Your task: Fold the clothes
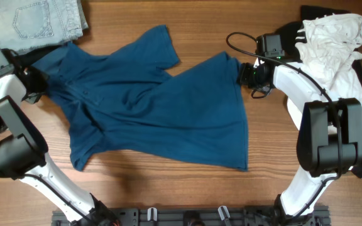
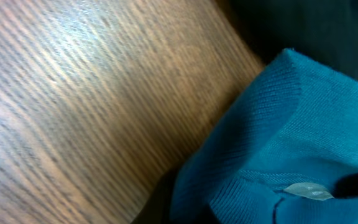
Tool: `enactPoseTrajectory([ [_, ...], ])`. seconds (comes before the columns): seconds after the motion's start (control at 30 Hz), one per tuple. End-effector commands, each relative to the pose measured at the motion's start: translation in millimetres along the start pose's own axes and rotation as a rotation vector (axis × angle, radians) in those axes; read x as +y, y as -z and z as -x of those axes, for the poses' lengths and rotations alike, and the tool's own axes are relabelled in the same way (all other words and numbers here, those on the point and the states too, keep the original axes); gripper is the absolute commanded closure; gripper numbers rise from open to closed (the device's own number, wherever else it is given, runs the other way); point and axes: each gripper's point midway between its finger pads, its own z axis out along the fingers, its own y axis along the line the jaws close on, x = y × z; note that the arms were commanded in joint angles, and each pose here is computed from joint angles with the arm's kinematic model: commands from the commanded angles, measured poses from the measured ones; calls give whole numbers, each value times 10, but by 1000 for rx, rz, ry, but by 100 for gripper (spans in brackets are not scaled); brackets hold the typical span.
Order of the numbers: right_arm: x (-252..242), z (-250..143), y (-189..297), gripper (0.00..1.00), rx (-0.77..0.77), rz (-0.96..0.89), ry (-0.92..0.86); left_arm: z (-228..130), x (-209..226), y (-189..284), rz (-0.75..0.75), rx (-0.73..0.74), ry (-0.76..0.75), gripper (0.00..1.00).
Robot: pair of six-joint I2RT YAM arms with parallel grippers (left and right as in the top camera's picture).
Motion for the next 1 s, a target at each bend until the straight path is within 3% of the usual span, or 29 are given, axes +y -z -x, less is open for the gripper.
enactPoseTrajectory([
  [0.0, 77, 232, 65, 27, -58, 8, 16, 36, -148, 142, -109, 24, 32, 73],
  [0.07, 165, 344, 114, 27, -88, 42, 20, 63, -312, 271, -171, 16, -8, 22],
  [0.1, 215, 397, 126, 27, -107, 65, 22, 72, -384, 342, -193, 9, -31, 7],
  [0.13, 246, 436, 132, 27, -122, 80, 22, 76, -435, 410, -204, 3, -42, 0],
  [0.23, 308, 541, 67, 33, -160, 111, -7, -4, -525, 567, -208, 20, -58, 0],
  [0.7, 221, 451, -355, 38, -86, 145, -135, -261, -515, 591, -185, 114, -56, 0],
  [0.77, 217, 461, -380, 47, -91, 143, -136, -263, -514, 591, -185, 115, -55, 0],
  [0.9, 216, 501, -375, 93, -105, 149, -139, -275, -506, 590, -182, 120, -54, 0],
  [0.97, 203, 522, -375, 96, -114, 142, -163, -274, -506, 590, -182, 119, -54, 0],
])
